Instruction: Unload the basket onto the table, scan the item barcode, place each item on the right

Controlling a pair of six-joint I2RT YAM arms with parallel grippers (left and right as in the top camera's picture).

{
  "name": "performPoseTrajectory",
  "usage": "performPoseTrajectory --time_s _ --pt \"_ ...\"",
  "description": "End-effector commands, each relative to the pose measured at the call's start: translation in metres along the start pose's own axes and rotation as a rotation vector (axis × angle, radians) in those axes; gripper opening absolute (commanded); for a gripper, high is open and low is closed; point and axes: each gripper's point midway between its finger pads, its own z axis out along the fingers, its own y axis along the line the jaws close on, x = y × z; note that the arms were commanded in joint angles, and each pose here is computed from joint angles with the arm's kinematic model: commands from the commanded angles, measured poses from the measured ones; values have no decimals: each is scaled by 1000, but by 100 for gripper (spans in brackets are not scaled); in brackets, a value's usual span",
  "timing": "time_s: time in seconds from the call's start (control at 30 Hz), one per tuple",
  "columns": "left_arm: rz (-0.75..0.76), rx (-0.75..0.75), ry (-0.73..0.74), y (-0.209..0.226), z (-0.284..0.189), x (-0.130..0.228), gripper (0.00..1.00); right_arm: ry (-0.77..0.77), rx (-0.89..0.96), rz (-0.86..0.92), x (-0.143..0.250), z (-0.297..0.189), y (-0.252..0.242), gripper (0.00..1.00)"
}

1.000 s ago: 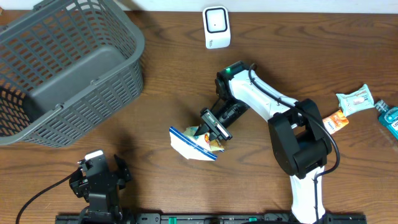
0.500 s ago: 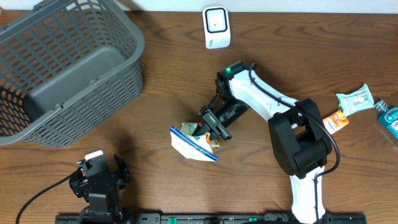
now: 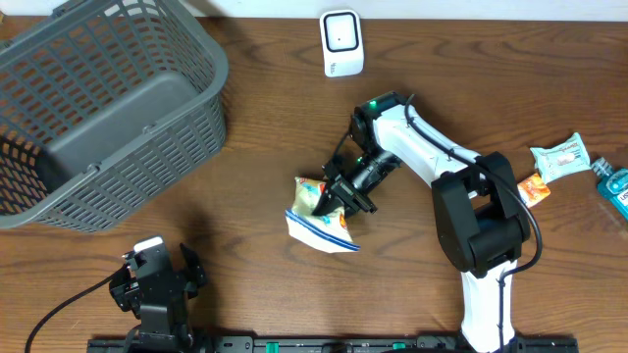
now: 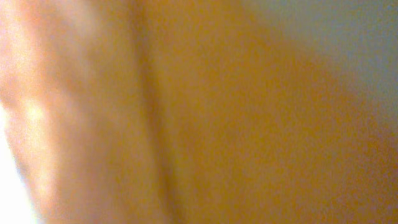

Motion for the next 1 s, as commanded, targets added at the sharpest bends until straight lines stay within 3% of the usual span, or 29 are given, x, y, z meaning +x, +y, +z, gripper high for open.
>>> performPoseTrajectory --time_s 0.0,0.1,0.13,0.17,0.2,0.23,0.27,0.47,0.5,0.57,0.6,0.63,0.87,0.97 --pt "20 -14 47 2 3 15 100 -129 286 -75 -24 -14 -46 1" --pt "20 -14 47 2 3 15 100 -234 440 -15 -43 -26 -70 3" --pt "20 -14 47 2 3 15 100 -282 481 0 -52 -32 -75 14" --pt "20 -14 47 2 3 15 100 -342 526 10 -63 -39 -80 47" --pt "20 -14 47 2 3 15 100 -371 548 16 -68 -42 -83 63" --pt "20 -14 47 2 3 15 100 -410 576 21 -75 -47 -85 89" --pt "20 -14 47 2 3 15 100 -437 594 14 -80 -50 -86 99" --pt "20 -14 47 2 3 15 100 -512 586 -54 -101 -56 -78 99" --pt "20 -14 47 2 3 15 100 -509 586 -63 -100 -57 -77 84" --pt "20 -14 47 2 3 15 100 -502 579 -47 -97 -61 -77 29" --pt "20 -14 47 2 3 15 100 -491 564 -36 -93 -62 -75 11" --pt "20 -14 47 2 3 15 100 -480 557 -19 -88 -66 -73 1" --pt "20 -14 47 2 3 15 100 -455 565 -16 -43 -108 -45 1" --pt "20 -14 47 2 3 15 100 -552 631 -12 -31 -131 -34 1"
